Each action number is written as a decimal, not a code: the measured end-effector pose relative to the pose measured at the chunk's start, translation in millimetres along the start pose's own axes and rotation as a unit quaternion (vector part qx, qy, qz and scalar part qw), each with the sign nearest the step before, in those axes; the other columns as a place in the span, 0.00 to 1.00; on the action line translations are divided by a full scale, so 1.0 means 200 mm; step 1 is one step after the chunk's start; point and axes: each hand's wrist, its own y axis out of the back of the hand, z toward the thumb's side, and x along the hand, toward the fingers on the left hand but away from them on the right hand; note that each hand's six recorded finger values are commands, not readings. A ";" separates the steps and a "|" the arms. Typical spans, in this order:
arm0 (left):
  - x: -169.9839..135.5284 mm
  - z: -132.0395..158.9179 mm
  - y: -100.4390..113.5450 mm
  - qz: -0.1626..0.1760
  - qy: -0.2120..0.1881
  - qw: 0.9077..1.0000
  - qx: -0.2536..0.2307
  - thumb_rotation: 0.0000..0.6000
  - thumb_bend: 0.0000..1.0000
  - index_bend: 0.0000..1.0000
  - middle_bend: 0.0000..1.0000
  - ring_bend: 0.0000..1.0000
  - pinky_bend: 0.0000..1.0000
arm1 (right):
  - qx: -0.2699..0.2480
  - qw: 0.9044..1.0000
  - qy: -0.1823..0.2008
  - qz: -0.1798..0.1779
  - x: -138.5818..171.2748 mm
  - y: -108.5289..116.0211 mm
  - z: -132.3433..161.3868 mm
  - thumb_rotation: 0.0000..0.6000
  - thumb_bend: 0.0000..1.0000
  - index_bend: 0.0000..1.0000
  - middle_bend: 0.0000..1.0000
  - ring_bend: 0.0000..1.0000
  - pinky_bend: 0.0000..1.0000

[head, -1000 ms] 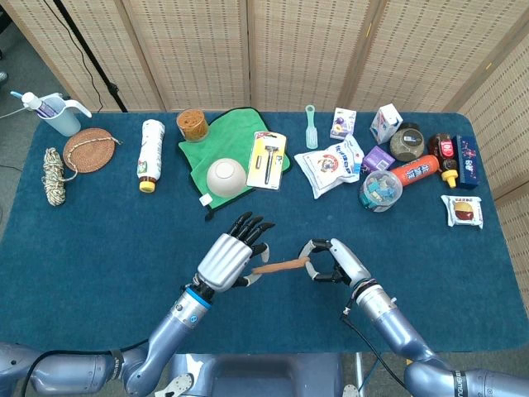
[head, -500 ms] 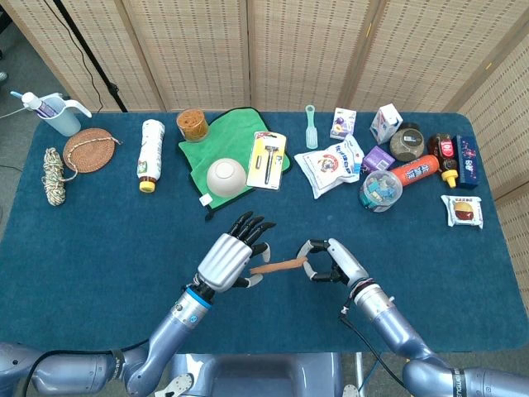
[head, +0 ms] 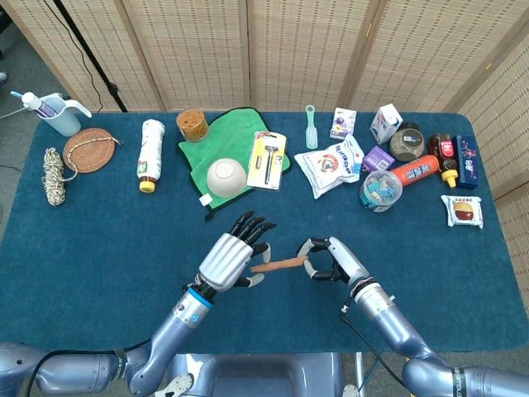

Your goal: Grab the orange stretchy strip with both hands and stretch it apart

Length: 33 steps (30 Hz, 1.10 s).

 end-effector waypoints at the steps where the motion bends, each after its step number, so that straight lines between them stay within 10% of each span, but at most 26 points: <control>1: 0.00 0.00 0.00 0.000 0.000 1.000 0.000 1.00 0.12 0.56 0.19 0.11 0.00 | 0.000 1.000 0.000 0.000 0.00 0.00 0.00 1.00 0.54 0.67 0.35 0.26 0.22; 33: 0.01 0.00 -0.01 0.008 0.007 1.000 -0.013 1.00 0.33 0.70 0.26 0.15 0.01 | -0.017 1.000 0.004 0.001 0.03 0.04 0.01 1.00 0.54 0.66 0.35 0.28 0.21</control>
